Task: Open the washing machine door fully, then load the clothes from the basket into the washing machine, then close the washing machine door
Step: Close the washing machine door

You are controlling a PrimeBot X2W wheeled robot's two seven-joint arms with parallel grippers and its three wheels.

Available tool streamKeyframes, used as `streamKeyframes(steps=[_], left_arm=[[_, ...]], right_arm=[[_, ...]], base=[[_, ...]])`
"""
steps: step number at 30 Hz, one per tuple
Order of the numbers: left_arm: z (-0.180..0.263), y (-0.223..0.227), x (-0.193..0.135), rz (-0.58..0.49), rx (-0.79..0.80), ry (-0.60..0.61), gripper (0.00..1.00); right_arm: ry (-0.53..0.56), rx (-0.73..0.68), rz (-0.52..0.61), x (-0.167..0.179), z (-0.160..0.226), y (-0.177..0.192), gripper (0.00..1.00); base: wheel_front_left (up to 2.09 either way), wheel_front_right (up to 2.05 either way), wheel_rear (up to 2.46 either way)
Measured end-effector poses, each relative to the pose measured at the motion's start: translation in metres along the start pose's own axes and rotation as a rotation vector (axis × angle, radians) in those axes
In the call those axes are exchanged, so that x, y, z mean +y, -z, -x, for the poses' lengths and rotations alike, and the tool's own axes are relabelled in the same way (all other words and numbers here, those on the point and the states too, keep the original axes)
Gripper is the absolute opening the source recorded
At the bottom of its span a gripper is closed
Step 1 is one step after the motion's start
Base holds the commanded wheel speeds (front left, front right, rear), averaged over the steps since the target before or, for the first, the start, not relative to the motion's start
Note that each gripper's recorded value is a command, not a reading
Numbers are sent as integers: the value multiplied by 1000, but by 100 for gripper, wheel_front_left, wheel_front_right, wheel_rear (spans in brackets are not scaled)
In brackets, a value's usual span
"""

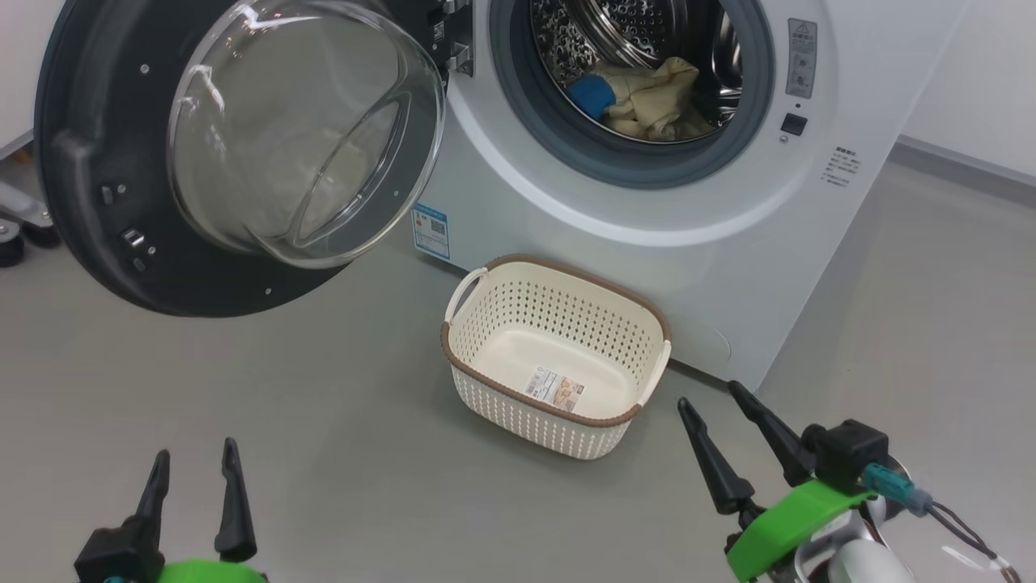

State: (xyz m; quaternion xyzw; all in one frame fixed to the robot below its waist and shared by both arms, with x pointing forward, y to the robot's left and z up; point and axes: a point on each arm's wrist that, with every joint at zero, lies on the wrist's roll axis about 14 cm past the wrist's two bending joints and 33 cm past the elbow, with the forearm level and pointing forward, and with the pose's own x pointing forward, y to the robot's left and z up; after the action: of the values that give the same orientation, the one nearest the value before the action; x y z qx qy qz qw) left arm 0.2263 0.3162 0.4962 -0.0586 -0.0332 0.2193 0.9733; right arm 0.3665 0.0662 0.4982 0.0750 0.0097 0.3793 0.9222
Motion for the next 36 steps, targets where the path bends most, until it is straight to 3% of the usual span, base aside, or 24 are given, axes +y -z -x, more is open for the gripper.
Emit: streamKeyframes(steps=[8,36], left_arm=[[4,-7,13,0,-24,-53,100],[9,-4,22,-4,-15,-94,100]], right_arm=[[-68,-6,-1,18,-16,-3,100],[-60,13,-6,14,-17,4,100]], base=[[0,0,0],[0,0,0]])
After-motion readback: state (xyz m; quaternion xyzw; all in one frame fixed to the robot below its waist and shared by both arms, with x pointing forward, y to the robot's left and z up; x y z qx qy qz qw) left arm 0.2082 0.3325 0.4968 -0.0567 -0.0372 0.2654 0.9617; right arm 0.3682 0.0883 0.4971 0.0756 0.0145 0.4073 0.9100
